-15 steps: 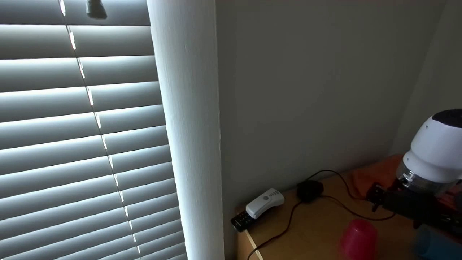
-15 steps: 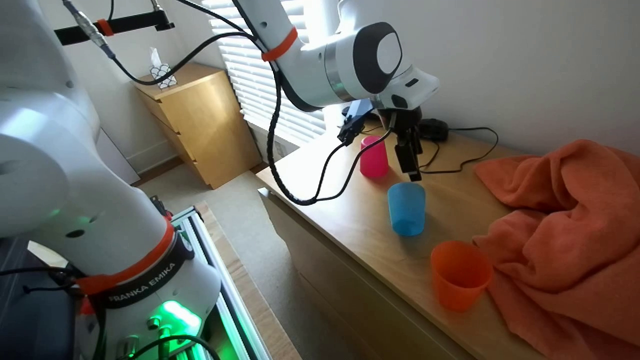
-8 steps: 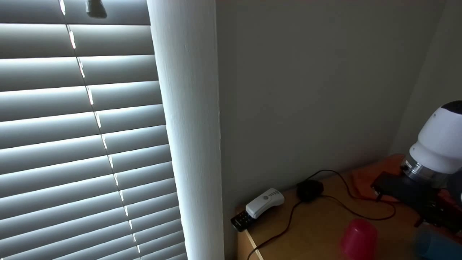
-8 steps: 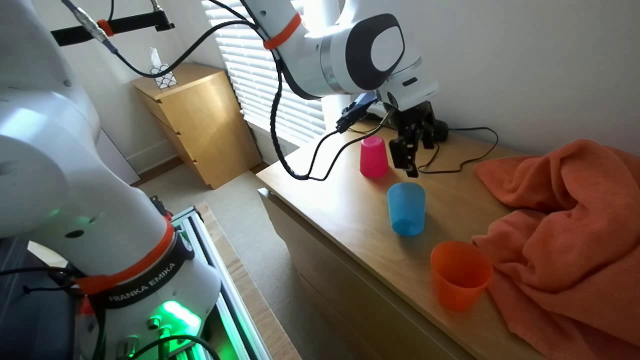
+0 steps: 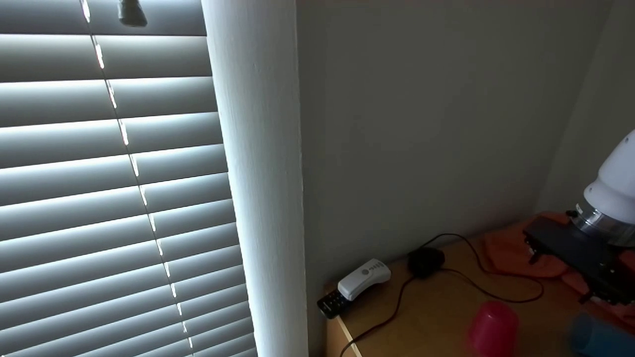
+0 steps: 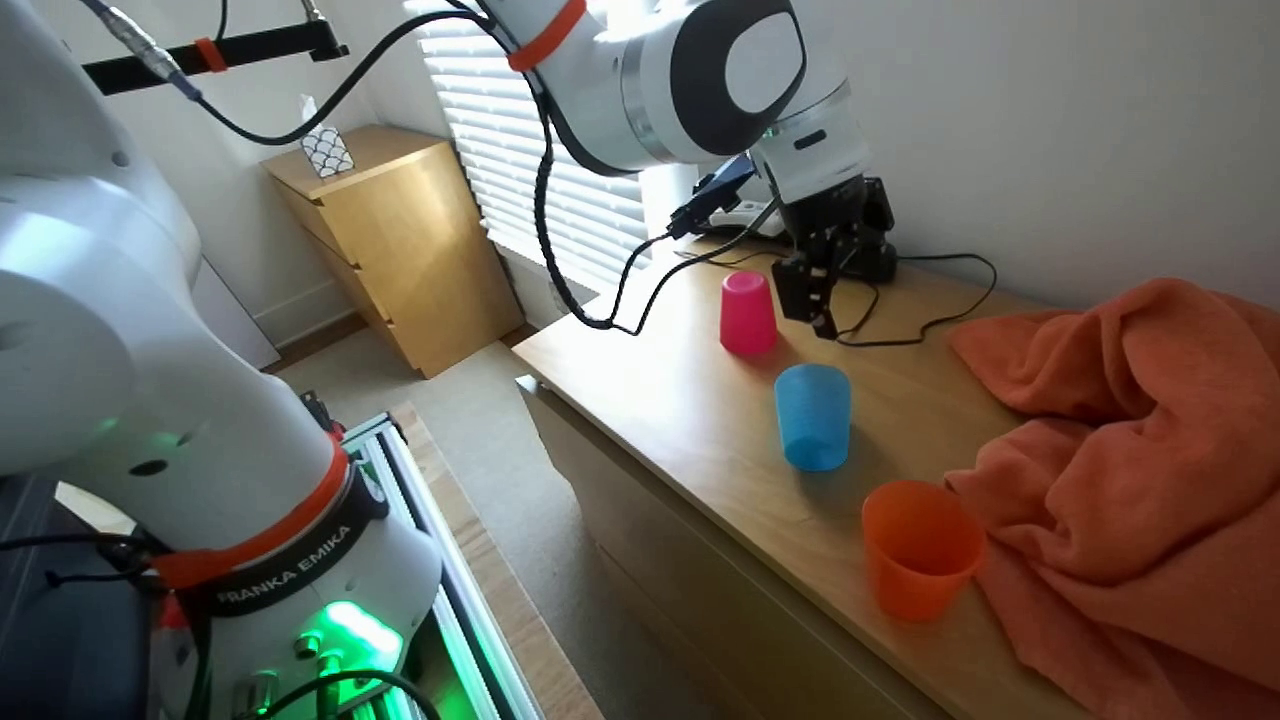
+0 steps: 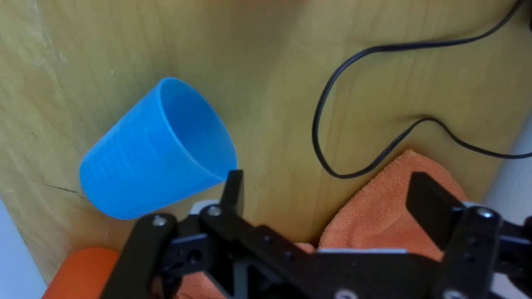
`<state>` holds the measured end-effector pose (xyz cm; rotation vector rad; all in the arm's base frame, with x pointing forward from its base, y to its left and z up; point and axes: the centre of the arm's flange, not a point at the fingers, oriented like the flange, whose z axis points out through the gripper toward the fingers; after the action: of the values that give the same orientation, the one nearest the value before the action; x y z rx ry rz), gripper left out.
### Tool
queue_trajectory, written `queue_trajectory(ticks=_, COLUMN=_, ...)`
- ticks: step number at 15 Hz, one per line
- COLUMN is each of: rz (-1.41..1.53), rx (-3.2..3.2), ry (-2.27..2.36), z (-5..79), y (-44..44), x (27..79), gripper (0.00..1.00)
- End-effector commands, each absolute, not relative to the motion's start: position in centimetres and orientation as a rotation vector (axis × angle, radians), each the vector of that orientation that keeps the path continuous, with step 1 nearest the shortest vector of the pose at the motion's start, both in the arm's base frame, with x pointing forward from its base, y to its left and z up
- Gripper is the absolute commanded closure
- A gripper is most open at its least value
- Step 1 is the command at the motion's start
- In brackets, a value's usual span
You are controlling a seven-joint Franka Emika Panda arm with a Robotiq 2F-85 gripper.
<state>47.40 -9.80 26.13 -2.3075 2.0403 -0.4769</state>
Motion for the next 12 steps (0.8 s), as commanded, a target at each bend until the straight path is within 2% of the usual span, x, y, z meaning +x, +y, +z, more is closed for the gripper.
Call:
queue_trajectory(ticks=1, rz=-0.352, rx=-2.175, ry=2.275, z=25.5, y=-10.7, x=46.9, gripper=0.00)
queue_trajectory(ticks=6, rz=-0.199, rx=-1.978, ry=2.531, z=24.7, y=-12.7, x=45.0, gripper=0.00)
queue_trajectory(ticks=12, rz=-0.063, rx=-1.889, ry=2.607, z=21.8, y=-14.6, x=44.6, gripper=0.00)
